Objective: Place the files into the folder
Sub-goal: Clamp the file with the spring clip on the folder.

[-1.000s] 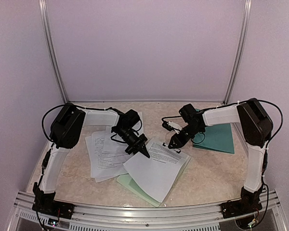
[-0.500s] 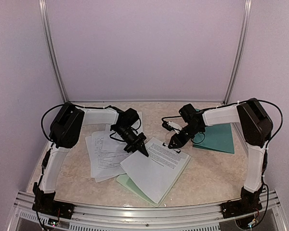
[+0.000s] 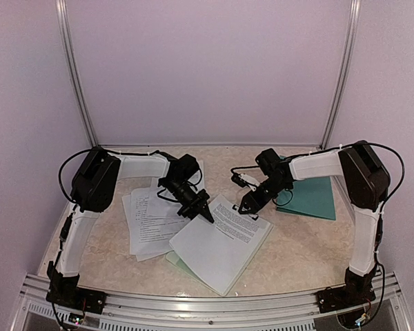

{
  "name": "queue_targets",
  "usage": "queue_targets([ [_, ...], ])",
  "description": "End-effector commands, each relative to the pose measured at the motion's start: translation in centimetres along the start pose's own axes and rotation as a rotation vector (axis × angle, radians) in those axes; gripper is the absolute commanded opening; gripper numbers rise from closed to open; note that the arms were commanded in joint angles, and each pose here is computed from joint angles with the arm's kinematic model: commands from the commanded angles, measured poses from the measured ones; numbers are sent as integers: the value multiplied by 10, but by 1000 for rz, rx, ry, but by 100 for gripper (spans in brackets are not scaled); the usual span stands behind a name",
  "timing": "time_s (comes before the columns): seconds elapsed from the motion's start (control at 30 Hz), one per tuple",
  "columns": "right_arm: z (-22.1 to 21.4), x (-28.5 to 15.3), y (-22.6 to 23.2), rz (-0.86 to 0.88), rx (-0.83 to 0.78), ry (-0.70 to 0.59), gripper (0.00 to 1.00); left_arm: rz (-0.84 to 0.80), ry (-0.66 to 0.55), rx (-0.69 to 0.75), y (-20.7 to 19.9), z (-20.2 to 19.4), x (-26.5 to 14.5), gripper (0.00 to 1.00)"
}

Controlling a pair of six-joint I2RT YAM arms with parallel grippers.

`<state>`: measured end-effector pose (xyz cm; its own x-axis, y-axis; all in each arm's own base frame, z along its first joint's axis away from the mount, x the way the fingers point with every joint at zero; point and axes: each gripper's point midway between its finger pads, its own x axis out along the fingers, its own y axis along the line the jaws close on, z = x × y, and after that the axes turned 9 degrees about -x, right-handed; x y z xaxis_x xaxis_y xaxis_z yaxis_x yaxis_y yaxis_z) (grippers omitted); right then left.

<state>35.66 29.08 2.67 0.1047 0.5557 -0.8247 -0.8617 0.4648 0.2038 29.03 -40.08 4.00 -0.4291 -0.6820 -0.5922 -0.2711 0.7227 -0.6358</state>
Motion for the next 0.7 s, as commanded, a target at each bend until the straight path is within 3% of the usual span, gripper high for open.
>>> queue_targets([
  [0.0, -16, 7, 0, -9, 35, 63, 47, 24, -25, 10, 1, 3, -6, 19],
  [0.1, -18, 7, 0, -10, 34, 71, 44, 50, -63, 29, 1, 3, -16, 29],
  [0.33, -35, 12, -3, -49, 9, 147, 45, 63, -110, 49, -1, 1, -34, 39],
  [0.5, -51, 17, -3, -110, -24, 218, 46, 150, -212, 83, 6, 3, -56, 46],
  [0.67, -62, 17, -17, -187, -13, 277, 29, 257, -354, 112, 18, 5, -83, 52],
])
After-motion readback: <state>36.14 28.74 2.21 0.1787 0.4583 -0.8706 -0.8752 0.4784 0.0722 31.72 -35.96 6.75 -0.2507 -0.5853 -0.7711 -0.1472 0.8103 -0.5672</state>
